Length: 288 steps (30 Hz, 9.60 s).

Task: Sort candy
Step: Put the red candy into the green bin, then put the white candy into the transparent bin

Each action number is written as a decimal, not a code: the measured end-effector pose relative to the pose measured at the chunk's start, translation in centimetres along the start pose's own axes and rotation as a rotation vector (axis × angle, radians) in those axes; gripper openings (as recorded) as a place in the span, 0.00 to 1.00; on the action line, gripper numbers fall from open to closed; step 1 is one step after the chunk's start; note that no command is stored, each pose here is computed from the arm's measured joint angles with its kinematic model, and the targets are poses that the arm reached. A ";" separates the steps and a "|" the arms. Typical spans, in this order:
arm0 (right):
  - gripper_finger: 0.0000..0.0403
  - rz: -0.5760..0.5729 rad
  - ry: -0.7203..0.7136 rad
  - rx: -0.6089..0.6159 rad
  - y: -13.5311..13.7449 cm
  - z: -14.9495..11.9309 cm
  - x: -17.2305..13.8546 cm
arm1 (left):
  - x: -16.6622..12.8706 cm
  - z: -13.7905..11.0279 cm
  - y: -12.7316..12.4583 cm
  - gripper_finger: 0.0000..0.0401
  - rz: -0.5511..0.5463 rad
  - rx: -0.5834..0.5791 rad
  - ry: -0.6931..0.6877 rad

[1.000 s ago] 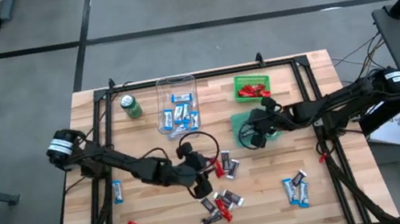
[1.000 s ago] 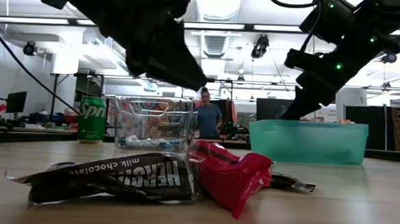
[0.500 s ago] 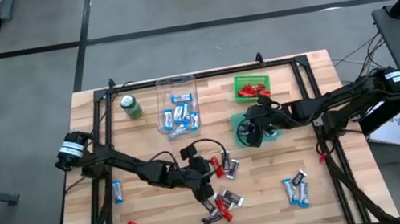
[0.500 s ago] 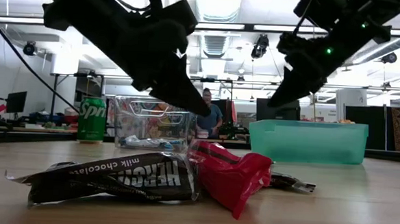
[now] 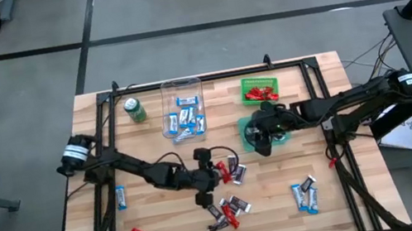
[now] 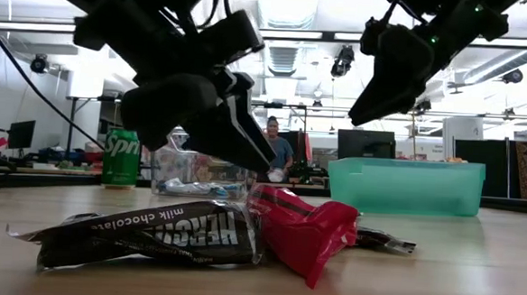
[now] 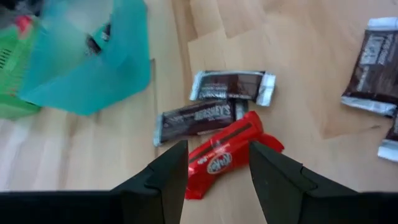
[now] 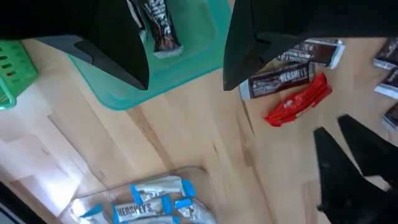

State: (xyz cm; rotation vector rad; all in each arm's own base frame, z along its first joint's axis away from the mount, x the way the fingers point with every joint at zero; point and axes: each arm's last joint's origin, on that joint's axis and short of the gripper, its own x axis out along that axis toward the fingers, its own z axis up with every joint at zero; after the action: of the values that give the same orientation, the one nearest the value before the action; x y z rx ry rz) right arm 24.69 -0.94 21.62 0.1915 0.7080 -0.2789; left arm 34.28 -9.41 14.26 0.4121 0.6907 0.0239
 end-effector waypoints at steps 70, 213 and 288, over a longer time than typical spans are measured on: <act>0.48 0.601 -0.519 -0.537 10.7 -1.3 -3.1 | -0.3 5.2 1.6 0.00 -0.383 -0.638 -0.697; 0.48 0.426 -0.314 -0.089 1.6 -1.6 0.2 | -11.1 7.7 -5.6 0.00 0.143 -0.536 -0.131; 0.06 0.319 -0.352 -0.252 5.9 7.1 7.3 | -12.2 1.8 -0.2 0.32 0.248 -0.591 -0.474</act>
State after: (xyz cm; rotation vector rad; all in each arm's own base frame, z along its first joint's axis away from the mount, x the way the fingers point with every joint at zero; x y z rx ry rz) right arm 36.15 1.40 22.51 0.0110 0.3505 0.0831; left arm 25.98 -12.18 22.93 -0.0737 0.1405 0.3464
